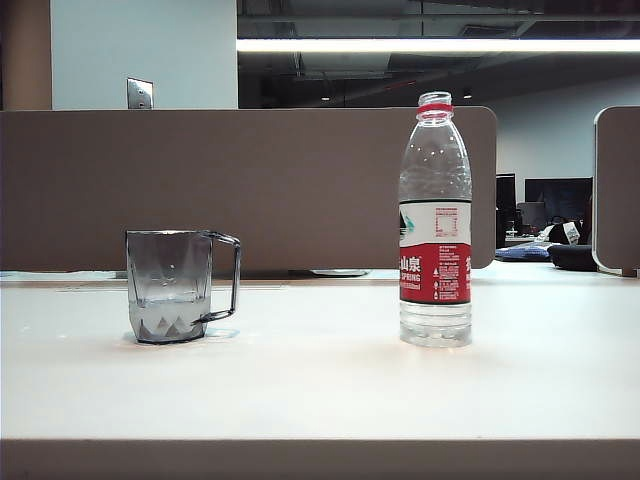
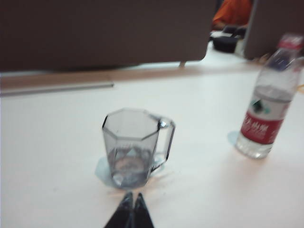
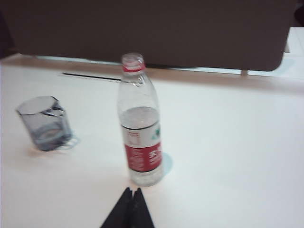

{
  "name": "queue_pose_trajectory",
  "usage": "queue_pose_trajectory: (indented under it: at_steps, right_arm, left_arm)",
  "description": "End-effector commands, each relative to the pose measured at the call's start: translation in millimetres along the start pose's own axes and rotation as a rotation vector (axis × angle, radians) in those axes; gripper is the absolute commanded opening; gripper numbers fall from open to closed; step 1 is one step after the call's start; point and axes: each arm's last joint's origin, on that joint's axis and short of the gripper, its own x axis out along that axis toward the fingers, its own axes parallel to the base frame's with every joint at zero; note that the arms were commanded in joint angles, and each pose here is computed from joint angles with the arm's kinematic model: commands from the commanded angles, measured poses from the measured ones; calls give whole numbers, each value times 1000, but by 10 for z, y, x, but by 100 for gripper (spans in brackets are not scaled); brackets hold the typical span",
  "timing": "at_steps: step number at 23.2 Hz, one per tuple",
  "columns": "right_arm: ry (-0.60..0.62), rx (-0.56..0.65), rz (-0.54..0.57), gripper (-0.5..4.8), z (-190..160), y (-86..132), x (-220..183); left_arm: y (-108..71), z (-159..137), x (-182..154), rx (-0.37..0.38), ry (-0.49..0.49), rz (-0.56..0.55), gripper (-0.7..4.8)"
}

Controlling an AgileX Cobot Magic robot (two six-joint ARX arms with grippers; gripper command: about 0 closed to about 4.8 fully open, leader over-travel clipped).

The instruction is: Pick up the mineral water bottle on the table and pour water into the mug until it's half full.

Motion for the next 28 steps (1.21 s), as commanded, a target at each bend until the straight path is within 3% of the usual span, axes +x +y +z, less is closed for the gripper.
queue_pose_trajectory:
  at_steps: [1, 14, 20, 28]
  right_arm:
    - [-95, -5, -89, -6, -101, -4, 146]
    - [2, -37, -146, -6, -918, -8, 521]
    - [4, -101, -226, -6, -910, -87, 527]
    - [-8, -82, -315, -5, -886, -271, 520]
  left_arm:
    - [25, -64, 49, 2, -47, 63, -5]
    - [56, -414, 159, 57, 12, 81, -6]
    - [88, -401, 156, 75, 0, 145, -5]
    - [228, -396, 135, 75, 0, 298, -5]
